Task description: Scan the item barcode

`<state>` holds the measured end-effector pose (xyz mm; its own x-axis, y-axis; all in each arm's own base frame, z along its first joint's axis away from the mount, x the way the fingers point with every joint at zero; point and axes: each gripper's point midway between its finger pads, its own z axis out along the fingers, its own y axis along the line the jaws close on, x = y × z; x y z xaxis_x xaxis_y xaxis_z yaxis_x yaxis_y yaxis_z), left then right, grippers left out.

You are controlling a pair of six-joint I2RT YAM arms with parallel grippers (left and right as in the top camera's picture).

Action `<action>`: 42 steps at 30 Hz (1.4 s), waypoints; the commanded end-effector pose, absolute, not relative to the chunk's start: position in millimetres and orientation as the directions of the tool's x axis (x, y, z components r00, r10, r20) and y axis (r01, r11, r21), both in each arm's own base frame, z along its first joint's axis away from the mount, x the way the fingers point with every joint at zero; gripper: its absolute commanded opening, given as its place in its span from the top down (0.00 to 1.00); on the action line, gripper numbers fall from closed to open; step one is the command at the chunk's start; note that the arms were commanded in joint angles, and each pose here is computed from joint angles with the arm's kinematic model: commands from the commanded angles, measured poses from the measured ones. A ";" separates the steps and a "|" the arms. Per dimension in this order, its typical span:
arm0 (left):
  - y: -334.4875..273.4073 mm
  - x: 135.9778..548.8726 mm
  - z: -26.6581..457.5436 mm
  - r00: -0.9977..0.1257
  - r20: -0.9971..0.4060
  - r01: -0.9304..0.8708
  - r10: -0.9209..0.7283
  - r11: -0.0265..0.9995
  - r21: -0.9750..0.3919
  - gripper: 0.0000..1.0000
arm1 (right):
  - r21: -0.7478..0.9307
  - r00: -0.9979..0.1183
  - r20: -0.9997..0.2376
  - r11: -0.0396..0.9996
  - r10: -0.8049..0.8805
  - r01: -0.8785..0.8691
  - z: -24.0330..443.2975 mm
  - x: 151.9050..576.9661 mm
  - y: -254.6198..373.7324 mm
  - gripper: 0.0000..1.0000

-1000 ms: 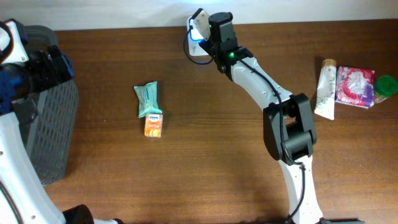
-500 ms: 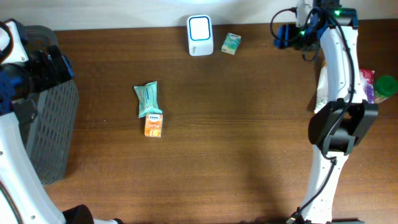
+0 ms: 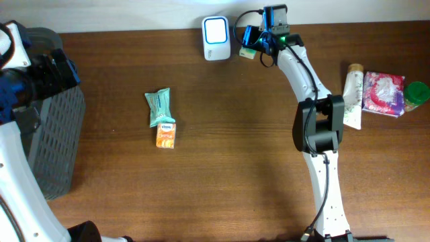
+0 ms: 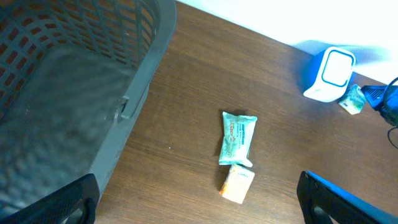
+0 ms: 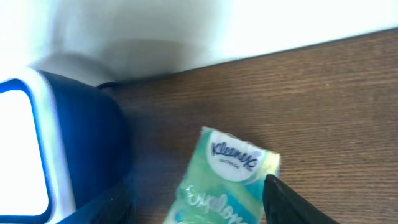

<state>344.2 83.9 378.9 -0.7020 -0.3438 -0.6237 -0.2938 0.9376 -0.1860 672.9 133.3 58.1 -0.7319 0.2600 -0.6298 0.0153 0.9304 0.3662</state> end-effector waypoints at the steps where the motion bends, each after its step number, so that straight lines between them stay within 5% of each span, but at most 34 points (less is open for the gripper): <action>1: 84.3 340.4 386.1 -0.686 -0.639 -0.297 -0.346 0.936 -0.188 0.01 | 0.301 -0.732 -0.608 0.943 0.305 0.143 31.2 670.2 115.0 0.43; 5: 84.3 340.4 386.1 -0.686 -0.639 -0.297 -0.346 0.936 -0.188 0.01 | 0.308 -0.759 -0.555 0.931 0.341 0.193 12.3 661.1 114.9 0.55; 6: 84.2 340.3 386.0 -0.687 -0.639 -0.297 -0.347 0.936 -0.188 0.01 | 0.309 -0.760 -0.553 0.931 0.341 0.192 12.1 660.8 115.0 0.65; 7: 84.3 340.4 386.1 -0.686 -0.639 -0.297 -0.346 0.936 -0.188 0.01 | 0.340 -0.772 -0.538 0.925 0.338 0.168 12.5 659.5 121.9 0.88; 8: 84.3 340.4 386.1 -0.686 -0.640 -0.297 -0.346 0.936 -0.188 0.01 | 0.376 -0.785 -0.520 0.916 0.337 0.144 13.5 658.1 128.2 0.96; 12: 84.2 340.3 386.0 -0.687 -0.639 -0.297 -0.347 0.936 -0.188 0.01 | 0.442 -0.825 -0.465 0.892 0.320 0.097 53.1 643.0 118.4 0.96; 15: 84.3 340.4 386.1 -0.686 -0.639 -0.297 -0.346 0.936 -0.188 0.01 | 0.527 -0.863 -0.480 0.838 0.155 -0.143 104.1 618.6 145.9 0.96; 22: 84.3 340.4 386.1 -0.686 -0.639 -0.297 -0.346 0.936 -0.188 0.01 | 0.719 -0.837 -0.544 0.544 0.054 -0.433 183.5 589.4 201.5 0.96; 25: 84.3 340.4 386.1 -0.686 -0.639 -0.297 -0.346 0.936 -0.188 0.01 | 0.583 -0.790 -0.608 0.717 0.074 -0.382 167.7 613.9 196.8 0.96; 27: 84.3 340.4 386.1 -0.686 -0.639 -0.297 -0.346 0.936 -0.188 0.01 | 0.337 -0.691 -0.723 0.864 -0.018 -0.375 159.7 633.2 201.8 0.96; 31: 84.3 340.4 386.1 -0.686 -0.639 -0.297 -0.346 0.936 -0.188 0.01 | -0.111 -0.621 -0.742 0.960 -0.252 -0.258 150.5 630.7 209.6 0.96; 32: 84.3 340.4 386.1 -0.686 -0.639 -0.297 -0.346 0.936 -0.188 0.01 | -0.126 -0.654 -0.707 0.959 -0.267 -0.254 142.8 622.5 206.0 0.92; 34: 84.3 340.4 386.1 -0.686 -0.639 -0.297 -0.346 0.936 -0.188 0.01 | -0.136 -0.729 -0.624 0.958 -0.282 -0.254 136.8 602.6 188.5 0.66; 36: 84.3 340.4 385.9 -0.687 -0.639 -0.297 -0.347 0.936 -0.188 0.01 | -0.142 -0.796 -0.529 0.956 -0.294 -0.258 142.6 571.7 173.0 0.64; 38: 84.3 340.4 386.1 -0.686 -0.639 -0.297 -0.346 0.936 -0.188 0.01 | -0.149 -0.830 -0.392 0.917 -0.398 -0.370 131.0 541.4 159.1 0.50; 42: 84.3 340.4 386.1 -0.686 -0.639 -0.297 -0.346 0.936 -0.188 0.01 | 0.238 -0.841 -0.412 0.849 -0.352 -0.472 128.9 531.0 147.1 0.24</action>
<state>344.2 83.9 378.9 -0.7020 -0.3438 -0.6237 -0.2941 0.9376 -0.1857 529.6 157.6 102.5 -0.8580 -0.3987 -0.3240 -0.4188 0.9080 -0.0084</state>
